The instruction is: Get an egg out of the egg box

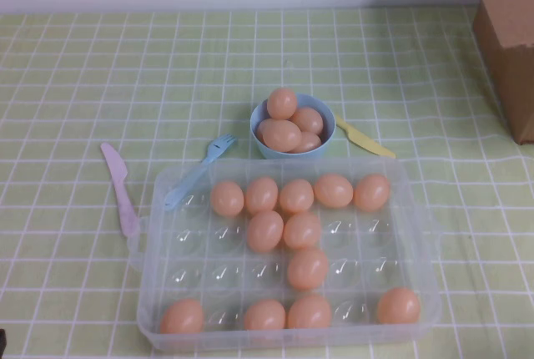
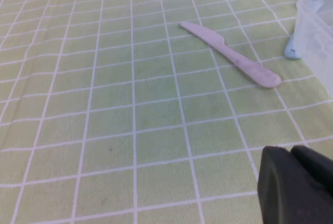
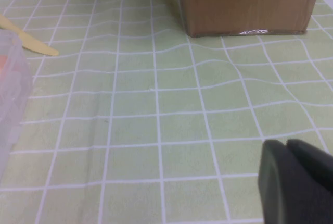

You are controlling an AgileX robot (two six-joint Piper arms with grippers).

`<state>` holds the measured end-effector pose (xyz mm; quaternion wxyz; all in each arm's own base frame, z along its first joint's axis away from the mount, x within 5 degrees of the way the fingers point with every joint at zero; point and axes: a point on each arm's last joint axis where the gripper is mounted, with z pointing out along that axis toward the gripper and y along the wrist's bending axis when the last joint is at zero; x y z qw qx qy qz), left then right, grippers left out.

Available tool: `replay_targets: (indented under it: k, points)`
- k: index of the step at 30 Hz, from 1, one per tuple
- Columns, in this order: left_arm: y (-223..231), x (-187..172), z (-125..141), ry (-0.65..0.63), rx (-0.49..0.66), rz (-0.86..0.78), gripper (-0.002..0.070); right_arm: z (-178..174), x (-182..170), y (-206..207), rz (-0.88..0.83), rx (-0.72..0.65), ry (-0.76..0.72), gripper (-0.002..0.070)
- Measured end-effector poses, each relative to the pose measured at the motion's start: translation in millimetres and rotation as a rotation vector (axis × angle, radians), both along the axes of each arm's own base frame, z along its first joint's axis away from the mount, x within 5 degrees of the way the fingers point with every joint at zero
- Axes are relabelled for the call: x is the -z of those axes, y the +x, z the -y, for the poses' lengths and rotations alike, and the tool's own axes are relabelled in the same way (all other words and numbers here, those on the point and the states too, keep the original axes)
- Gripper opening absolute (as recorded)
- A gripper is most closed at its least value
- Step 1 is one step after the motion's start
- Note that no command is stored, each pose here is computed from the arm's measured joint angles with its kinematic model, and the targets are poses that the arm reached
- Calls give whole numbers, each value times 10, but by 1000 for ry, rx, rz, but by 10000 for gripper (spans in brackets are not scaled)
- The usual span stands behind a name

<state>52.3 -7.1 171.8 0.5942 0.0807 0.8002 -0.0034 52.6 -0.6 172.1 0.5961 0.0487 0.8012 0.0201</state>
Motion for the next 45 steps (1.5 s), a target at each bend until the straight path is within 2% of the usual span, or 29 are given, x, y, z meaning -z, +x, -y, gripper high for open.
replay_targets:
  k: [18, 29, 33, 38, 40, 45]
  points:
    - [0, 0, 0, 0, 0, 0, -4, 0, 0, 0, 0, 0, 0, -17]
    - [0, 0, 0, 0, 0, 0, -4, -23, -2, 1, 4, -5, 71, -17]
    - [0, 0, 0, 0, 0, 0, -4, -84, -40, 9, 39, -16, 284, -17]
    - [0, 0, 0, 0, 0, 0, -4, -158, -190, 26, 149, -7, 841, -17]
    - [0, 0, 0, 0, 0, 0, -4, -157, -215, 28, 168, -3, 914, -17]
    - [0, 0, 0, 0, 0, 0, -4, -163, -226, 28, 183, -29, 845, -17]
